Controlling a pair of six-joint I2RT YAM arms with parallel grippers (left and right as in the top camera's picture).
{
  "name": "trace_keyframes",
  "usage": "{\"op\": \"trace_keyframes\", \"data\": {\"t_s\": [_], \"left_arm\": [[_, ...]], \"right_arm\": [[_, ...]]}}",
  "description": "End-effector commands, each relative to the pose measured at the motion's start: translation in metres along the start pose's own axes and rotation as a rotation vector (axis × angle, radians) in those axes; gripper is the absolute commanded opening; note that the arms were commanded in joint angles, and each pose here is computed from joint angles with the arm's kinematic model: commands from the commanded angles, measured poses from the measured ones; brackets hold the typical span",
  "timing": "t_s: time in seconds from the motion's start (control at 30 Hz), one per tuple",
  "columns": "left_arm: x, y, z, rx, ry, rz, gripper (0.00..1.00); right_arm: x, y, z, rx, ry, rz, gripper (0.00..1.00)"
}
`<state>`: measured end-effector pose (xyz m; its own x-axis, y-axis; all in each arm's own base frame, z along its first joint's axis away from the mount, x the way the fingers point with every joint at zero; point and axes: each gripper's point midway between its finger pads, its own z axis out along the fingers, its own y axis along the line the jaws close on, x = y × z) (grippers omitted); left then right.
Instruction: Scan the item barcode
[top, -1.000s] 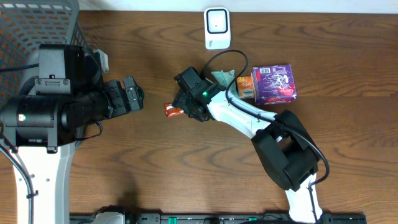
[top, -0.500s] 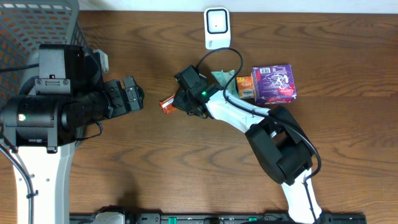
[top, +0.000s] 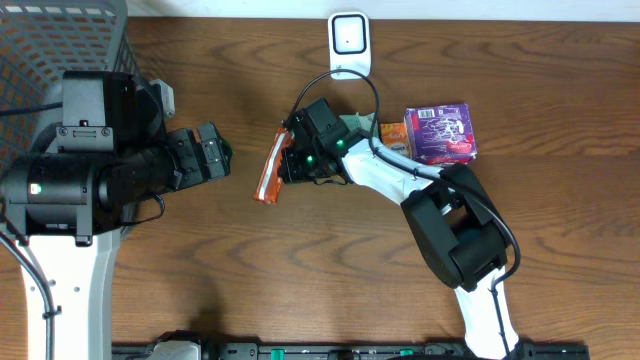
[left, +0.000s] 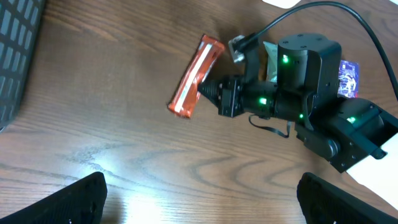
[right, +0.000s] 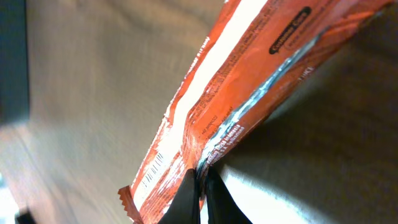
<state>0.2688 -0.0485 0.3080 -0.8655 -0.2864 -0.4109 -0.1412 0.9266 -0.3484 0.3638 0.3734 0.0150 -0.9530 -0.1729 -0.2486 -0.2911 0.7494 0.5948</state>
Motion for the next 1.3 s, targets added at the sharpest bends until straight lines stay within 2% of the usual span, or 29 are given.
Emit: {"op": "trace_keyframes", "data": {"t_s": [0.0, 0.1, 0.13, 0.2, 0.27, 0.37, 0.47, 0.57, 0.77, 0.97, 1.07, 1.2, 1.23, 1.27], "left_arm": [[-0.002, -0.003, -0.004, 0.01, -0.012, 0.016, 0.98], [-0.002, -0.003, -0.004, 0.01, -0.011, 0.015, 0.98], [-0.002, -0.003, -0.004, 0.01, -0.012, 0.016, 0.98], [-0.002, -0.003, -0.004, 0.01, -0.012, 0.016, 0.98], [-0.002, -0.003, -0.004, 0.01, -0.012, 0.016, 0.98], [-0.002, -0.003, -0.004, 0.01, -0.011, 0.015, 0.98], [-0.002, -0.003, -0.004, 0.01, -0.012, 0.016, 0.98], [-0.002, -0.003, -0.004, 0.01, -0.012, 0.016, 0.98], [-0.002, -0.003, -0.004, 0.01, -0.012, 0.016, 0.98], [-0.002, -0.003, -0.004, 0.01, -0.012, 0.016, 0.98], [-0.002, -0.003, -0.004, 0.01, -0.012, 0.016, 0.98], [-0.002, -0.003, -0.004, 0.01, -0.011, 0.015, 0.98], [-0.002, -0.003, -0.004, 0.01, -0.012, 0.016, 0.98], [-0.002, -0.003, -0.004, 0.01, -0.012, 0.016, 0.98]], "right_arm": [[0.005, -0.006, -0.011, -0.026, 0.038, -0.087, 0.01], [0.01, -0.022, -0.017, 0.006, 0.069, -0.038, 0.01], [0.009, -0.027, -0.019, 0.013, 0.073, -0.008, 0.05], [0.005, -0.035, -0.024, 0.019, 0.067, 0.077, 0.26], [0.002, -0.039, -0.027, 0.013, 0.06, 0.147, 0.33], [-0.003, -0.034, -0.029, -0.028, 0.053, 0.163, 0.5], [-0.007, -0.022, -0.027, -0.072, 0.042, 0.163, 0.73], [-0.009, -0.013, -0.023, -0.088, 0.028, 0.18, 0.81], [-0.009, -0.025, -0.015, 0.023, -0.011, 0.307, 0.73], [0.003, -0.034, 0.006, 0.14, -0.035, 0.325, 0.68], [0.008, -0.042, 0.015, 0.21, -0.057, 0.336, 0.63], [0.016, -0.055, 0.028, 0.267, -0.061, 0.352, 0.45], [0.018, -0.059, 0.031, 0.274, -0.057, 0.355, 0.36], [0.021, -0.063, 0.035, 0.28, -0.05, 0.358, 0.22]]}}
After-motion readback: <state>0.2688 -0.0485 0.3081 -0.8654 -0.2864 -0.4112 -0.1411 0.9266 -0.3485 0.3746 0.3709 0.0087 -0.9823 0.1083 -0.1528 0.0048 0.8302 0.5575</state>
